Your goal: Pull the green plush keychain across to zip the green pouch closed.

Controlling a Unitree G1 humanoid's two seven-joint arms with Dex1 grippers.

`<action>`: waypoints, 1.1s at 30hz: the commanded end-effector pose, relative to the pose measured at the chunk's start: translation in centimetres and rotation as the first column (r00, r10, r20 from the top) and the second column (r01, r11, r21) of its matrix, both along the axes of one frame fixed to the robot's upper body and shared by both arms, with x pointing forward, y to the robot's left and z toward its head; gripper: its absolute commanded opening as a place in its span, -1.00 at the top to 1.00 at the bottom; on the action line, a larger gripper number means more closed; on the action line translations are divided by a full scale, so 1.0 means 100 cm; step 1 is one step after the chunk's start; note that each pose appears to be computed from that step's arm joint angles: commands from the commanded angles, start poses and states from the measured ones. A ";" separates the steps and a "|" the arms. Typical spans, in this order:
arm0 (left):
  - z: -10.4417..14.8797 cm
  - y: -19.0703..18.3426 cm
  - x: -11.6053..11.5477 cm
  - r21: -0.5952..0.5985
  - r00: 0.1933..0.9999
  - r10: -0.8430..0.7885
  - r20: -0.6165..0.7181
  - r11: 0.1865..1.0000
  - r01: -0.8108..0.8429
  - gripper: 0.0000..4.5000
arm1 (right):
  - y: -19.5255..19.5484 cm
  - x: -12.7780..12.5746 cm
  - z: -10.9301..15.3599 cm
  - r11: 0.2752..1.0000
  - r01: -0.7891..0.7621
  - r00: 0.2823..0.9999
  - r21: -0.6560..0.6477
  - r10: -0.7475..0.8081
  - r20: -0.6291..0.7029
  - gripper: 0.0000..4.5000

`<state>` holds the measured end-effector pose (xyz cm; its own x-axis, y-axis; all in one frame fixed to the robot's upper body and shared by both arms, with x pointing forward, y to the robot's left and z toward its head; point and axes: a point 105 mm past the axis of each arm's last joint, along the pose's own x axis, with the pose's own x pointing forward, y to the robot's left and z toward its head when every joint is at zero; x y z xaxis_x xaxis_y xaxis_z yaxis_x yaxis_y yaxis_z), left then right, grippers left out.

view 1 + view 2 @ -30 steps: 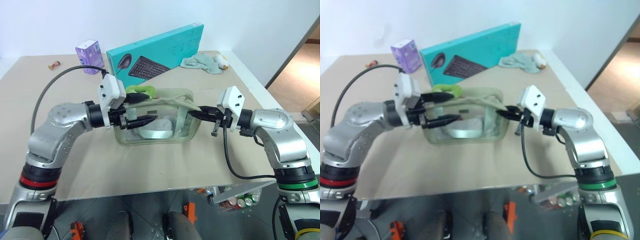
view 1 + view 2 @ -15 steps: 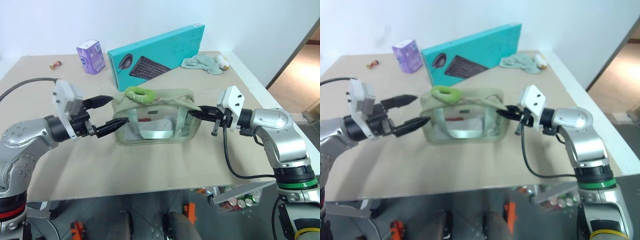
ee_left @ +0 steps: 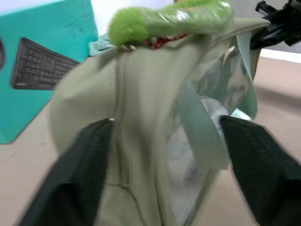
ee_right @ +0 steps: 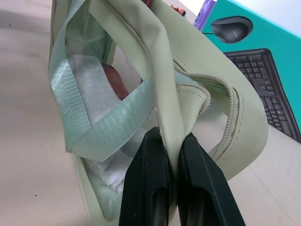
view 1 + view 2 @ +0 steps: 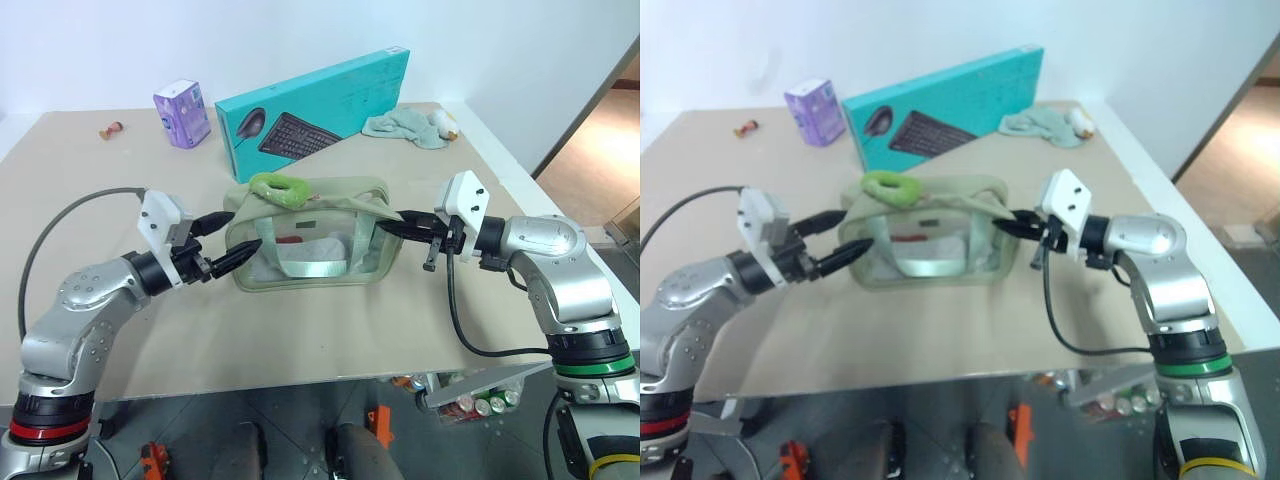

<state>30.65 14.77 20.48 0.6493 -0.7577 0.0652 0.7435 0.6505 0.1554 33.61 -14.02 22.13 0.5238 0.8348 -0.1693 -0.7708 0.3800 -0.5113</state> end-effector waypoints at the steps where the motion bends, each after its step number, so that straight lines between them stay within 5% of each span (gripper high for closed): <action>1: 0.014 -0.005 0.000 0.004 0.997 -0.017 0.079 1.000 0.017 -0.01 | 0.000 -0.003 0.016 1.000 -0.005 0.998 0.003 0.005 0.058 1.00; 5: 0.014 -0.006 0.000 0.000 0.997 -0.025 0.076 1.000 0.025 0.56 | 0.001 -0.006 0.014 1.000 -0.020 1.000 0.015 0.019 0.018 1.00; 8: 0.013 -0.007 -0.001 0.000 0.997 -0.026 0.074 1.000 0.026 1.00 | 0.001 -0.007 0.016 0.998 -0.025 0.999 0.051 0.027 -0.030 0.52; 14: 0.010 -0.007 -0.002 0.008 0.998 -0.026 0.065 1.000 0.026 1.00 | -0.018 -0.005 0.026 1.000 0.024 1.000 -0.015 -0.024 -0.006 -0.40; 18: 0.010 -0.005 -0.002 0.020 0.998 -0.024 0.064 1.000 0.023 1.00 | -0.029 -0.005 0.059 0.997 0.051 0.996 -0.057 -0.046 0.075 -0.99; 24: 0.010 -0.001 0.001 0.031 0.998 -0.020 0.065 0.999 0.018 1.00 | 0.028 -0.028 0.099 0.991 -0.131 0.980 0.026 0.125 0.156 -0.99; 29: 0.011 -0.003 0.004 0.021 0.998 -0.014 0.068 1.000 0.013 1.00 | 0.084 -0.048 0.079 0.956 -0.279 0.955 0.088 0.267 0.128 -0.99; 33: 0.012 -0.006 0.005 0.003 0.998 -0.015 0.066 1.000 0.015 1.00 | 0.104 -0.034 0.061 0.964 -0.256 0.960 0.066 0.245 0.138 -0.99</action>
<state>31.27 14.40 20.90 0.6388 -0.7648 0.0841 0.7450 0.6421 0.1809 29.69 -3.66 27.71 0.2694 0.9615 -0.0547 -0.8250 0.2011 -0.5281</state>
